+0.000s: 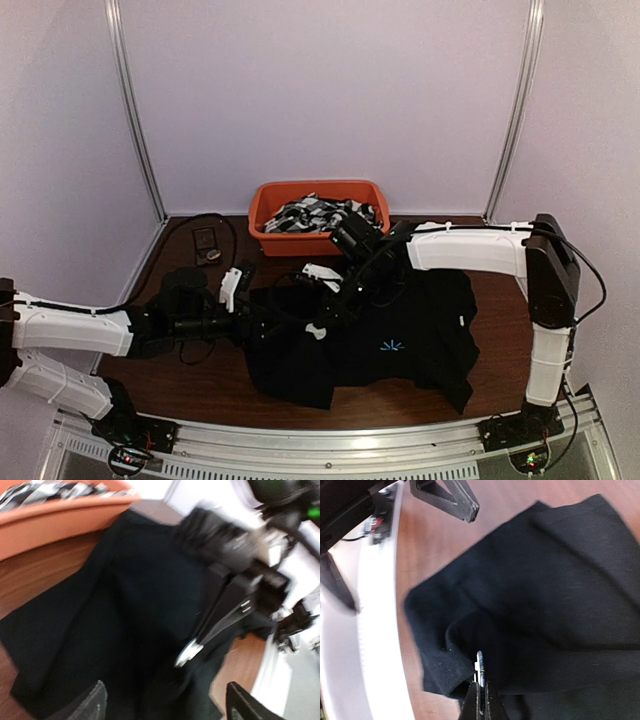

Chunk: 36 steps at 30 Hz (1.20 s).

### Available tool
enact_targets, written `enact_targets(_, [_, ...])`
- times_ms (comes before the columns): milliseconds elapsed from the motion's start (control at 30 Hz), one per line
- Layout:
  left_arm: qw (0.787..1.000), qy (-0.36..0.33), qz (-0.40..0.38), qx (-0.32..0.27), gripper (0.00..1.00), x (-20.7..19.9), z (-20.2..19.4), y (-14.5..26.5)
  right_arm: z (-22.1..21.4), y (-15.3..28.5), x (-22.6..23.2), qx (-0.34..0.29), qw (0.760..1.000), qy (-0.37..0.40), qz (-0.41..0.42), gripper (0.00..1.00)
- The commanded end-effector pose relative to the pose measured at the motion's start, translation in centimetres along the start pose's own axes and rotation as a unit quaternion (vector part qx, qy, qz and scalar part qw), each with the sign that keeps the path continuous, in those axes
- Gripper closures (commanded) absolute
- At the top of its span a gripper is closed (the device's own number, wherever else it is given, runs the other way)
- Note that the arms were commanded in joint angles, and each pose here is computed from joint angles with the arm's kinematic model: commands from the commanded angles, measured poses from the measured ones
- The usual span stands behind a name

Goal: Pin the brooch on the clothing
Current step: Place the clothing with brooches at the center of the board.

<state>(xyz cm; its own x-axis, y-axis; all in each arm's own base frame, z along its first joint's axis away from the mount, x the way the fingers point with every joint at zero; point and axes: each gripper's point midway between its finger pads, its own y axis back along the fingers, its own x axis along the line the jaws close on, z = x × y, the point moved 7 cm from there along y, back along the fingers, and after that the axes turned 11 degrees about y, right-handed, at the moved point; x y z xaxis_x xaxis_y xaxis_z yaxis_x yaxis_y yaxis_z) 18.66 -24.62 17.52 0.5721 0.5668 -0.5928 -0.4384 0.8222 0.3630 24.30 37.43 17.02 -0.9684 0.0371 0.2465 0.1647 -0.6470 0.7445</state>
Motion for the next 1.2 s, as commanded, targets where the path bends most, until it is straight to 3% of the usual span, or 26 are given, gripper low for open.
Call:
enact_targets(0, [0.989, 0.035, 0.132, 0.052, 0.13, 4.6, -3.2, 0.3, 1.7, 1.8, -0.1, -0.011, 0.991, 0.034, -0.132, 1.00])
enact_targets(267, [0.971, 0.029, 0.201, 0.124, 0.12, 6.8, -4.8, -1.5, 3.5, 3.8, 3.1, -0.068, 0.971, 0.089, -0.210, 1.00])
enact_targets(400, [0.960, 0.021, 0.231, 0.158, 0.12, 7.8, -5.7, -2.2, 2.9, 2.1, 4.9, -0.037, 0.970, 0.122, -0.209, 0.95])
enact_targets(533, [0.948, 0.024, 0.252, 0.195, 0.15, 8.6, -6.7, -2.2, 1.9, 0.1, 5.8, -0.001, 0.972, 0.131, -0.194, 0.82])
enact_targets(600, [0.941, 0.019, 0.281, 0.189, 0.22, 9.1, -6.6, -1.7, 1.7, 0.0, 5.8, 0.002, 0.974, 0.127, -0.189, 0.75])
enact_targets(700, [0.930, 0.026, 0.312, 0.190, 0.50, 9.8, -6.3, -0.7, 1.7, 0.9, 6.0, -0.006, 0.971, 0.126, -0.201, 0.62])
enact_targets(733, [0.928, 0.027, 0.318, 0.192, 0.51, 9.9, -6.2, -0.4, 1.8, 1.5, 5.9, -0.009, 0.969, 0.123, -0.213, 0.57])
enact_targets(933, [0.917, 0.027, 0.358, 0.173, 0.57, 10.5, -4.3, 2.1, 0.4, 5.0, 1.9, -0.028, 0.949, 0.025, -0.312, 0.52])
enact_targets(1167, [0.907, 0.040, 0.389, 0.153, 0.61, 12.2, -2.4, 3.5, -4.6, 6.6, -4.7, 0.005, 0.900, -0.126, -0.416, 0.52])
